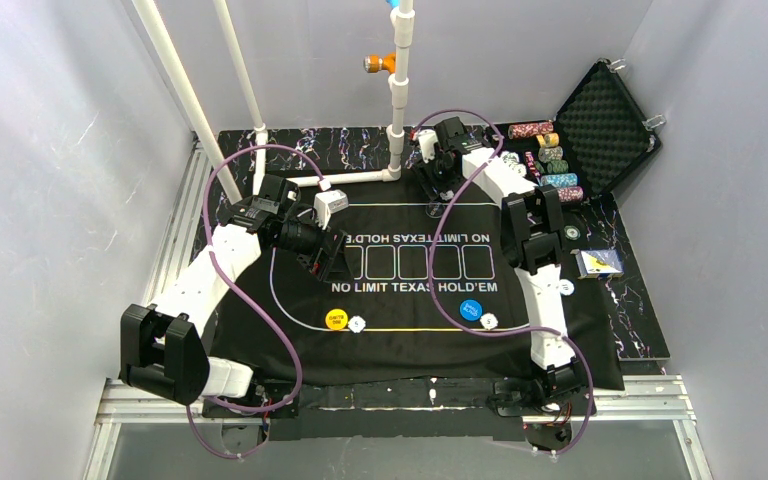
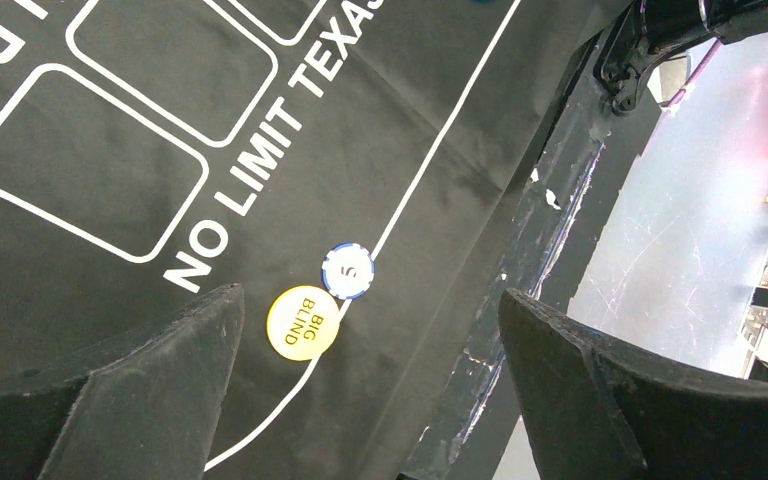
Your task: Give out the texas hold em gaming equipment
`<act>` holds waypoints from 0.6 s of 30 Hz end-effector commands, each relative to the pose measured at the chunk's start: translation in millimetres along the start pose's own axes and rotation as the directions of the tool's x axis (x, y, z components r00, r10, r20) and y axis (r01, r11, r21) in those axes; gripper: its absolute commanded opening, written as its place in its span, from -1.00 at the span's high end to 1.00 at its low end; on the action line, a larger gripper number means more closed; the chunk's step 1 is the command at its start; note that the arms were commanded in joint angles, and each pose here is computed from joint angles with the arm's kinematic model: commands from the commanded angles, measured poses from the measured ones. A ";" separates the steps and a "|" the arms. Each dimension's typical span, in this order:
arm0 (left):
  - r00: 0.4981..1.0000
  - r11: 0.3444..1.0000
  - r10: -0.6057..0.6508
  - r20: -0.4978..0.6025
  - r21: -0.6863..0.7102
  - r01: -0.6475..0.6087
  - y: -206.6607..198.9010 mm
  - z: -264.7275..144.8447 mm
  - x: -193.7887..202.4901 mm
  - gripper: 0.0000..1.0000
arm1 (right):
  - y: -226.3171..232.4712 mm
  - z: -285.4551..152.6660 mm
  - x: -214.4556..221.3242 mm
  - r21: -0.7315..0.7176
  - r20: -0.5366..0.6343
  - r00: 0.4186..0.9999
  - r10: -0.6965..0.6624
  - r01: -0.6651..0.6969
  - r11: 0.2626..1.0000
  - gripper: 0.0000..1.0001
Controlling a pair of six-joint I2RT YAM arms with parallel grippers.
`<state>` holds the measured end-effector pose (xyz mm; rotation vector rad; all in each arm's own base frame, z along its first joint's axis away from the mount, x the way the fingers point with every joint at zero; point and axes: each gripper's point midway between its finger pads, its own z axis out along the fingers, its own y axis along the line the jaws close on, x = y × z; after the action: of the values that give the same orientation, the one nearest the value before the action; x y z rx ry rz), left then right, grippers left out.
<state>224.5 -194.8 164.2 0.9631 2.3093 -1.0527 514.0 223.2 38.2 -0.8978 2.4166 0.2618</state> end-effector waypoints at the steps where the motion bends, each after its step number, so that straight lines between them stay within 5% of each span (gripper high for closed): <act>1: 1.000 1.000 0.007 0.002 0.006 -0.007 -4.1 -5.0 -1.4 -0.96 | -2.8 -53.8 -29.0 0.005 0.096 0.995 0.005 -0.006 1.000 -0.36; 10: 1.000 1.000 0.014 0.007 0.005 -0.014 -4.8 -5.9 -2.4 -0.96 | -23.6 -145.6 39.7 0.007 0.041 0.996 0.084 -0.085 0.996 -0.49; 18: 1.000 1.000 0.014 0.013 0.012 -0.015 -5.4 -5.1 -3.2 -0.96 | -97.8 -213.4 160.1 0.132 -0.016 0.951 0.310 -0.305 0.943 -0.77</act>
<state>224.6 -194.7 164.1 0.9630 2.3093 -1.0516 413.5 43.2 142.7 -0.5680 2.4757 0.2313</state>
